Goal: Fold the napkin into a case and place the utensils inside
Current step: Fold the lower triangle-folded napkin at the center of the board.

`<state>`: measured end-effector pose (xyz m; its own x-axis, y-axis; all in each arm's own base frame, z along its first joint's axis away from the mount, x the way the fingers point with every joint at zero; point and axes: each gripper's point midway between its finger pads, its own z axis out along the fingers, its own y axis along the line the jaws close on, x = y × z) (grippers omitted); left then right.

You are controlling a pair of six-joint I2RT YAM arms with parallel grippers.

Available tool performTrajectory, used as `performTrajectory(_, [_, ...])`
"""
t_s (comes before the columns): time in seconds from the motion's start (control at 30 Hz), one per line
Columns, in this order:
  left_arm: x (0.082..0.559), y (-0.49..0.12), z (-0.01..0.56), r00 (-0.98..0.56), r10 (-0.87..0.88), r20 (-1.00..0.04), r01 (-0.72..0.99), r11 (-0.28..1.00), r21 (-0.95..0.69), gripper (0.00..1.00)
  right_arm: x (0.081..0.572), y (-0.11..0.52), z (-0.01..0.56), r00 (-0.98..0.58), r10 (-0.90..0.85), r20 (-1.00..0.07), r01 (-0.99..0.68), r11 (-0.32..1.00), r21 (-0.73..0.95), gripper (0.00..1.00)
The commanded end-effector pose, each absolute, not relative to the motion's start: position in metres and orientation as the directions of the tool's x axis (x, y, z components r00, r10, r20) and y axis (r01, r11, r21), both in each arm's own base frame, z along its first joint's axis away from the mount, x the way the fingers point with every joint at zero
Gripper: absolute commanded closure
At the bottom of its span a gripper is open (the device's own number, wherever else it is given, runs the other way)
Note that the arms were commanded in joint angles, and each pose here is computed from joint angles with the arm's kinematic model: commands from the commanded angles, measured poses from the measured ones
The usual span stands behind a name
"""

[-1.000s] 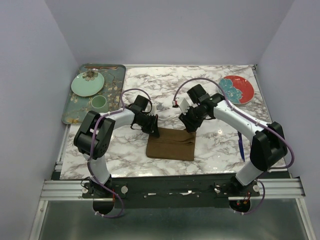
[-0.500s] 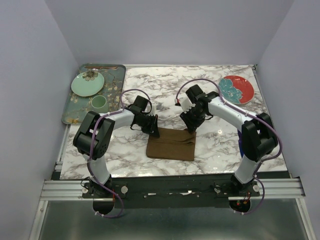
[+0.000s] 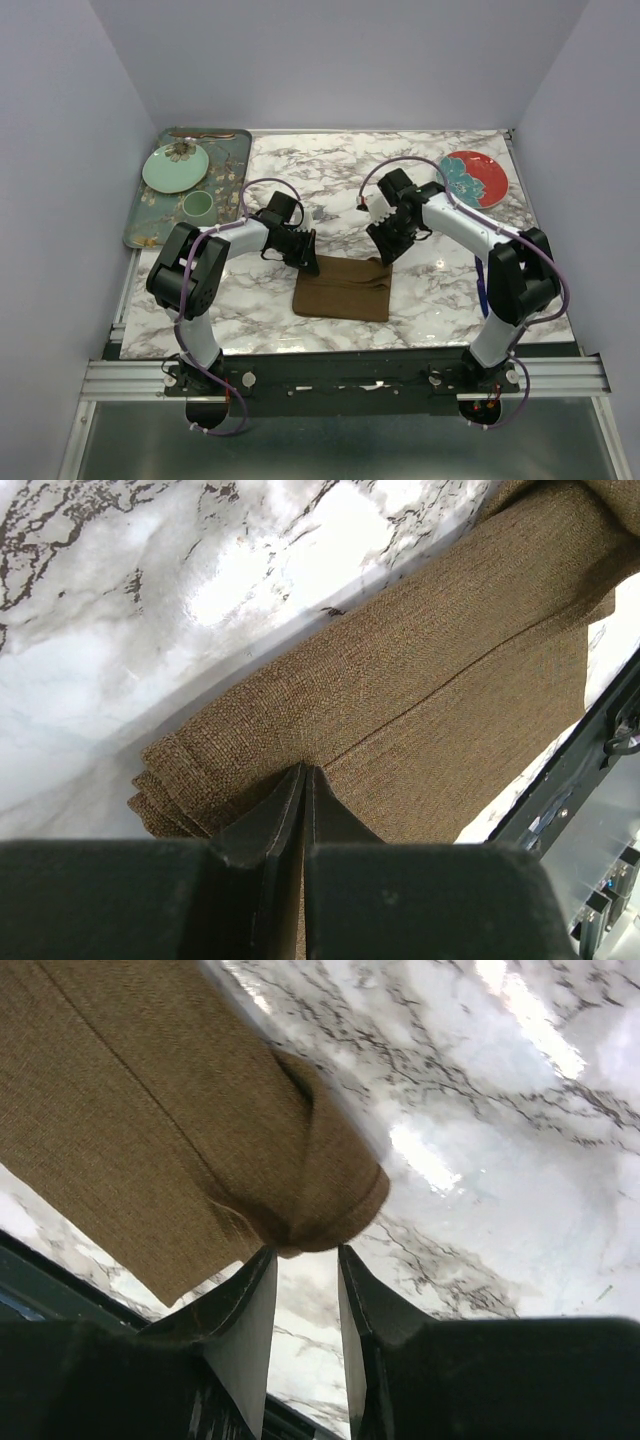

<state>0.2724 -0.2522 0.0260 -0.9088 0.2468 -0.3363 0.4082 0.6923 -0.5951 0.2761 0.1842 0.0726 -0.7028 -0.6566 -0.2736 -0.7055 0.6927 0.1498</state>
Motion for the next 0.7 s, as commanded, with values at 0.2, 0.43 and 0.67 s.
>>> performTrajectory(0.2, [0.261, -0.243, 0.011, -0.915, 0.273, -0.297, 0.398, 0.735, -0.55, 0.88, 0.291, 0.166, 0.077, -0.823, -0.506, -0.258, -0.554, 0.816, 0.167, 0.62])
performTrajectory(0.43, [0.262, -0.244, 0.01, -0.914, 0.275, -0.299, 0.4, 0.734, -0.549, 0.88, 0.289, 0.171, 0.068, -0.85, -0.477, -0.225, -0.522, 0.822, 0.227, 0.64])
performTrajectory(0.67, [0.261, -0.244, 0.01, -0.914, 0.276, -0.297, 0.4, 0.733, -0.55, 0.88, 0.291, 0.176, 0.068, -0.885, -0.42, -0.203, -0.464, 0.835, 0.294, 0.62])
